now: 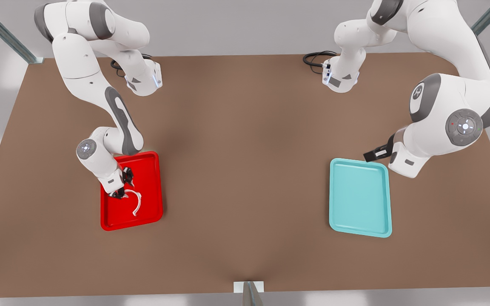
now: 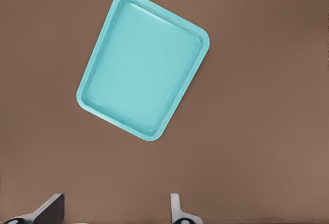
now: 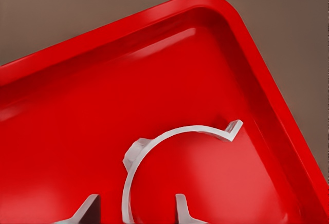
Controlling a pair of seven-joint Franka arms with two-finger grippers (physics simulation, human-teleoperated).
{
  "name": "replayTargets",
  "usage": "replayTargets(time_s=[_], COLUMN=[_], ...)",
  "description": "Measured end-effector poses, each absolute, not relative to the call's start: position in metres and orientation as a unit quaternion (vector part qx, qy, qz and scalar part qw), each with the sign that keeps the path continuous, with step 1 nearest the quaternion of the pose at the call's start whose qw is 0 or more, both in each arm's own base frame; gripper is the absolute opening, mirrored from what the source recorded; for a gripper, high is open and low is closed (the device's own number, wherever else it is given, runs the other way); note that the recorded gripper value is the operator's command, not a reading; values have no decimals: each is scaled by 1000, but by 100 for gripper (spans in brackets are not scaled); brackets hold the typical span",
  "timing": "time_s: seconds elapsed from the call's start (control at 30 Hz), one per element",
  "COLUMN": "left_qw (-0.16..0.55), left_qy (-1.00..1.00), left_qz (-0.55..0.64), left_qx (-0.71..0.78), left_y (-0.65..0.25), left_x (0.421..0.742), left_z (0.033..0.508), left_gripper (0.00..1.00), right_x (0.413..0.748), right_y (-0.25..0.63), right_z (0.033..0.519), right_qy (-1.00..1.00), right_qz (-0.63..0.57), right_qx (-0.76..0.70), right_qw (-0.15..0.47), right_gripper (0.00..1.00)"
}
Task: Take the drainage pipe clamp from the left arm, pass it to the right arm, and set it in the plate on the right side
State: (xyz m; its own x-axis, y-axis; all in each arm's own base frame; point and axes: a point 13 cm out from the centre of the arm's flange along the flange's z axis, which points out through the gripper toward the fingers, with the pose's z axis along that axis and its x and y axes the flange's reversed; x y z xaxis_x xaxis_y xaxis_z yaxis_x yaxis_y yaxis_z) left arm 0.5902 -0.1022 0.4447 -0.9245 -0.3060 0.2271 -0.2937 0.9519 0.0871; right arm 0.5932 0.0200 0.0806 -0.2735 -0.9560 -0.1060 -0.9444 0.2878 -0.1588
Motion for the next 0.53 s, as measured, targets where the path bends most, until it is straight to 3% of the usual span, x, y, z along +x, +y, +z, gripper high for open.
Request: replayTargets(time_s=[0.17,0.27,0.33,0.43,0.53], left_qw=[122,122,121,120,119], left_qy=[-986,-987,-989,-990,-991], left_qz=[-22,-20,-19,-16,-15], left_qx=[115,98,87,73,61], left_y=[-100,-97,-97,-97,-97], left_x=[591,592,593,593,594], left_z=[443,442,442,442,442], left_gripper=[100,100,100,100,100], right_x=[626,680,694,642,579], right_y=[41,60,94,94,72], right_z=[122,199,285,432,484], right_qy=[791,805,813,845,887], right_qz=[-37,-17,-11,-17,-7], right_qx=[-598,-576,-566,-519,-455], right_qw=[125,141,136,126,78], right_gripper=[100,100,100,100,100])
